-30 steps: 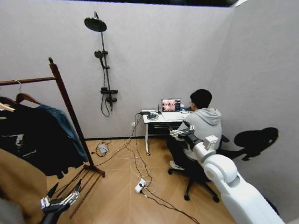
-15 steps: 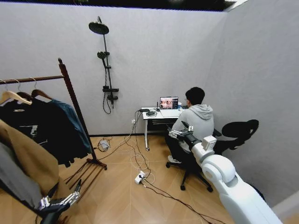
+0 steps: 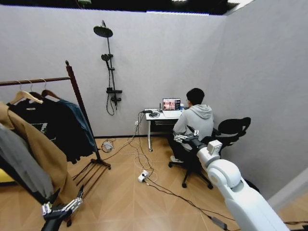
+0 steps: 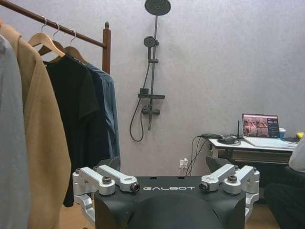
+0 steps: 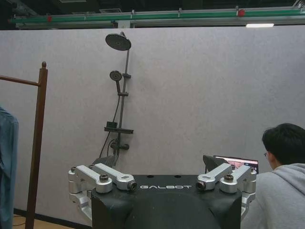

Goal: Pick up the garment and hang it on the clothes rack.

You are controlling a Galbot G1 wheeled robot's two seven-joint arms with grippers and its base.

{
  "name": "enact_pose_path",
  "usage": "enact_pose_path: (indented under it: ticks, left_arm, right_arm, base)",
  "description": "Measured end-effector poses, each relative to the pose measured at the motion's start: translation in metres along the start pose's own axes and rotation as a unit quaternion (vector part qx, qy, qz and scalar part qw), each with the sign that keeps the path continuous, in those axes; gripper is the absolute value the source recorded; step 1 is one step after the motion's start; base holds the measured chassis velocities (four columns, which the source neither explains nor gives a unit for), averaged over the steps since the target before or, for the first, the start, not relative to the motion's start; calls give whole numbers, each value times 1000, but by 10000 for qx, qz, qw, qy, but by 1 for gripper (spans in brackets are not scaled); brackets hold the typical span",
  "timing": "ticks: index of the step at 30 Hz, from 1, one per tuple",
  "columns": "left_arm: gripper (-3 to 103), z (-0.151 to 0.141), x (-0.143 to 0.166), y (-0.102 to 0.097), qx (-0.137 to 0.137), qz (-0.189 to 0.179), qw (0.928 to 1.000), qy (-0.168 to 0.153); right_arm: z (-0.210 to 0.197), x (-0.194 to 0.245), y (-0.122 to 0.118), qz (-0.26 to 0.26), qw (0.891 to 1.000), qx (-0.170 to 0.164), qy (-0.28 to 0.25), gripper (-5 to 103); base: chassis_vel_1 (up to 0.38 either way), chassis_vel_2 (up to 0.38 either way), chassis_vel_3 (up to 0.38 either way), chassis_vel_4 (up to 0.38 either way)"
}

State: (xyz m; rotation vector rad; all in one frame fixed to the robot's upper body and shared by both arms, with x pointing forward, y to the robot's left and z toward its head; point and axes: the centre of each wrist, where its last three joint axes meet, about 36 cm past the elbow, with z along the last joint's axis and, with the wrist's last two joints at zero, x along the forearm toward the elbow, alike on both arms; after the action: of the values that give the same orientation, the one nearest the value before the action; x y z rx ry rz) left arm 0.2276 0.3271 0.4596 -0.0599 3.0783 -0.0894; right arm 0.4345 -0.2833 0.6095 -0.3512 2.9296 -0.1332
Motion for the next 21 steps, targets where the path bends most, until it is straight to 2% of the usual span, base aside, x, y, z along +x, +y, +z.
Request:
enact_pose_path:
  ticks: [21]
  left_arm:
    - [100, 0, 0, 0, 0, 0, 10000, 0]
  right_arm:
    - [5, -4, 0, -45, 10000, -37, -4, 100]
  base:
    - [198, -220, -227, 197]
